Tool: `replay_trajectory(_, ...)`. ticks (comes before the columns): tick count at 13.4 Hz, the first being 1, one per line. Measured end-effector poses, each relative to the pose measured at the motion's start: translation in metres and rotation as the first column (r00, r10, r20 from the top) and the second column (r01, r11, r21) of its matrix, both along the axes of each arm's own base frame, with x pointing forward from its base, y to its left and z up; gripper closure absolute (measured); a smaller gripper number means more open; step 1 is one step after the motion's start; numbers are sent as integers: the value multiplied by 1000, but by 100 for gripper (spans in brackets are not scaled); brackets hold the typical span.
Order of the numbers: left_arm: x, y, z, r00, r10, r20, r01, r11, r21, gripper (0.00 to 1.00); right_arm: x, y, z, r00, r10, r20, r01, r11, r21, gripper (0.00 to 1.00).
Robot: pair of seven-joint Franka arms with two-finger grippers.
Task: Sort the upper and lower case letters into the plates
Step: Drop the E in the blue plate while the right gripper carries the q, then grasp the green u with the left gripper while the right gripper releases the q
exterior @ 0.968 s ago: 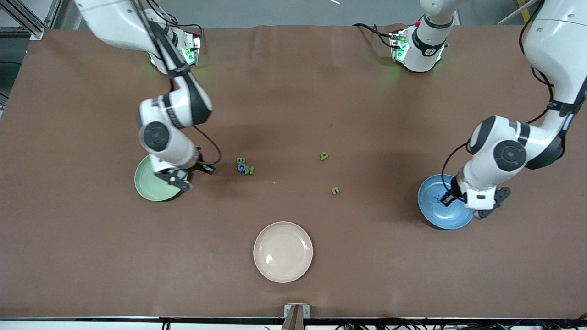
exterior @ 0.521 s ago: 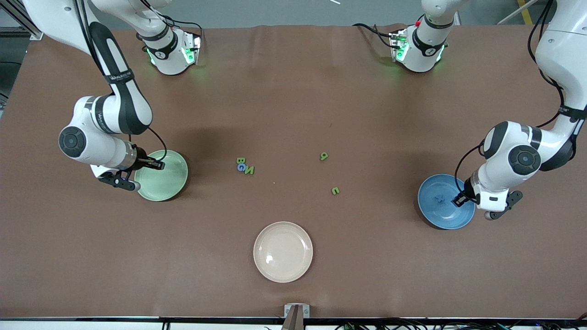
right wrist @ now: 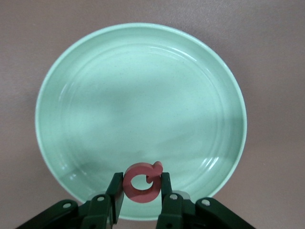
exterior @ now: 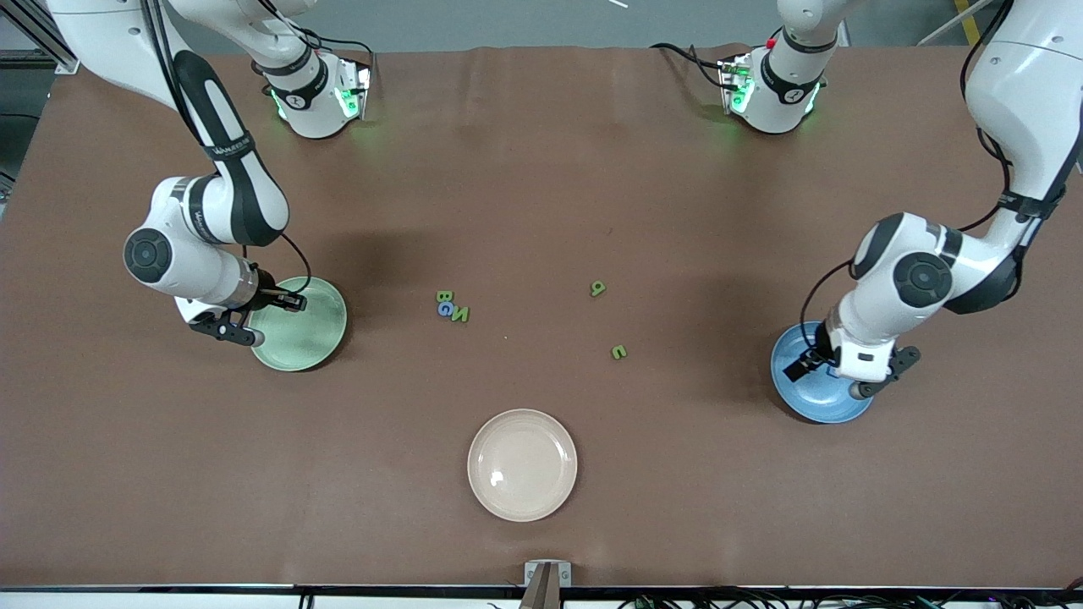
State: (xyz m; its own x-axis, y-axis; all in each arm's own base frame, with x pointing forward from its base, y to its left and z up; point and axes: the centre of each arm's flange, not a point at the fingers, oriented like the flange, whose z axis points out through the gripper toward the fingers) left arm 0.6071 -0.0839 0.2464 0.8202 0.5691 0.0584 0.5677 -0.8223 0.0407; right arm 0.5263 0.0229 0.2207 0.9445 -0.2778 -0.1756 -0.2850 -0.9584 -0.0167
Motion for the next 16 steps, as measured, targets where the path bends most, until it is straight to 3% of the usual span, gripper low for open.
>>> replay_trajectory(5,-28,-156,9,999,-45,21,46,998,-43,3,-3,-1,-28,1000,-1,-12,1,1000,-10,65)
replay_trajectory(7,-31,-202,15,997,-59,40,62,996,-66,8,-3,0,-29,1000,0,-12,0,1000,-10,65)
replay_trajectory(8,-28,-219,12,997,-63,46,66,996,-67,19,-3,0,-29,1000,0,-12,0,1000,-10,64)
replay_trajectory(9,-26,-232,5,997,-67,43,69,996,-59,26,-3,0,-29,1000,1,-12,-1,1000,-10,57)
replay_trajectory(10,-23,-246,-5,998,-62,27,64,997,-49,26,-3,1,-28,1000,2,-11,-2,1000,-10,49)
replay_trajectory(11,-22,-262,-14,998,-54,6,55,998,-41,33,-2,1,-28,1000,3,-10,-3,1000,-9,38)
replay_trajectory(14,-32,-300,-39,998,-57,-30,57,998,-7,40,5,3,-19,1000,19,-4,-19,1000,-3,4)
replay_trajectory(16,-36,-303,-52,998,-53,-41,54,999,9,43,19,4,3,997,53,-50,-52,999,11,0)
